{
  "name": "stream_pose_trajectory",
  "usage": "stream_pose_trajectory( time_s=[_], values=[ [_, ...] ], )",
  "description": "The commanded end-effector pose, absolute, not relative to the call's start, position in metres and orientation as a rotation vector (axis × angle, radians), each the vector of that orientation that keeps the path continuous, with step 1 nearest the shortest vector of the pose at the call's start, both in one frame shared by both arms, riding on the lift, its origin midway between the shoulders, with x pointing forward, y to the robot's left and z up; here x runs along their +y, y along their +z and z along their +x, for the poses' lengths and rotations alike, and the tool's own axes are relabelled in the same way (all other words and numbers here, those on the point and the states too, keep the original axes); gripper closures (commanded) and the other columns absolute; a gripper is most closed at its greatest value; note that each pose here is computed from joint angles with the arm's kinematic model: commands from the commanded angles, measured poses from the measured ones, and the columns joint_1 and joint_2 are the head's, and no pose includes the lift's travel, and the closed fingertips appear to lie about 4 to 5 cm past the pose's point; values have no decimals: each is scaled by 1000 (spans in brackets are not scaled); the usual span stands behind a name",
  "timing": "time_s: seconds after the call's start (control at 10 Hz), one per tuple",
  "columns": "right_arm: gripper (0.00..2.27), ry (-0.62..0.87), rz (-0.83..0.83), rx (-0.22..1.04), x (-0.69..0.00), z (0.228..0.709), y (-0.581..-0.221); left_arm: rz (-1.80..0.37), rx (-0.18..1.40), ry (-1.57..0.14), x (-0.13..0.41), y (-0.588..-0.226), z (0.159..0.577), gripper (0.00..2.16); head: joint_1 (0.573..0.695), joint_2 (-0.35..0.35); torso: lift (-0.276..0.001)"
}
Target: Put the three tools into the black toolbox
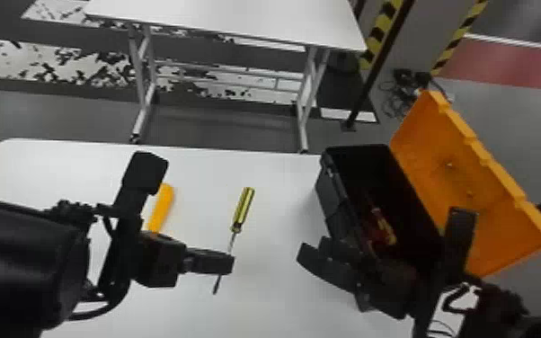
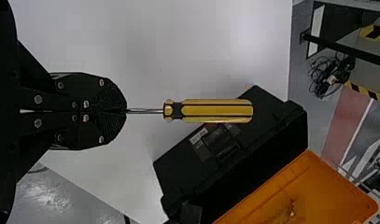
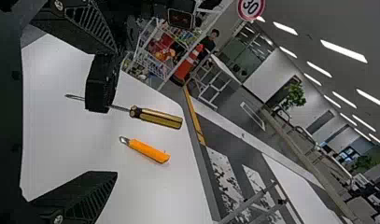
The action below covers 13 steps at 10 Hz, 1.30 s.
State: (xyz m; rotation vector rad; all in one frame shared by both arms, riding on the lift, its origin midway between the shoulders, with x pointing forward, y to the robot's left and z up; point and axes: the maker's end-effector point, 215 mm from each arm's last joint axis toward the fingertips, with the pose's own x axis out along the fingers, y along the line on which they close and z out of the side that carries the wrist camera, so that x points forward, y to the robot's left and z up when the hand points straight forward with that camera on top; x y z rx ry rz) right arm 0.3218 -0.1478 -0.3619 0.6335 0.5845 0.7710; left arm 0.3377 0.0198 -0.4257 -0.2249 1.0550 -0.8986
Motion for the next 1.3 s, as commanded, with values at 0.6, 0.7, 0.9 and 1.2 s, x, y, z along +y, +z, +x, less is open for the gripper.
stream_pose_trajectory(
  time_s=[0.6, 0.7, 0.9, 1.2],
  values=[
    [66, 775, 647, 561, -145, 322, -359, -309, 973, -1105, -28, -373, 297, 1851, 695, -303, -51],
    [66, 776, 653, 562, -144, 320, -360, -308, 978, -1117, -34, -373, 291, 1851, 695, -309, -51],
    [66, 780, 654, 558, -142, 320, -359, -313, 973, -1136, -39, -370, 286, 1851, 695, -332, -51],
    [66, 791, 666, 552, -134, 319, -358, -329, 984, -1164, -47, -369, 267, 1851, 695, -348, -51]
  ],
)
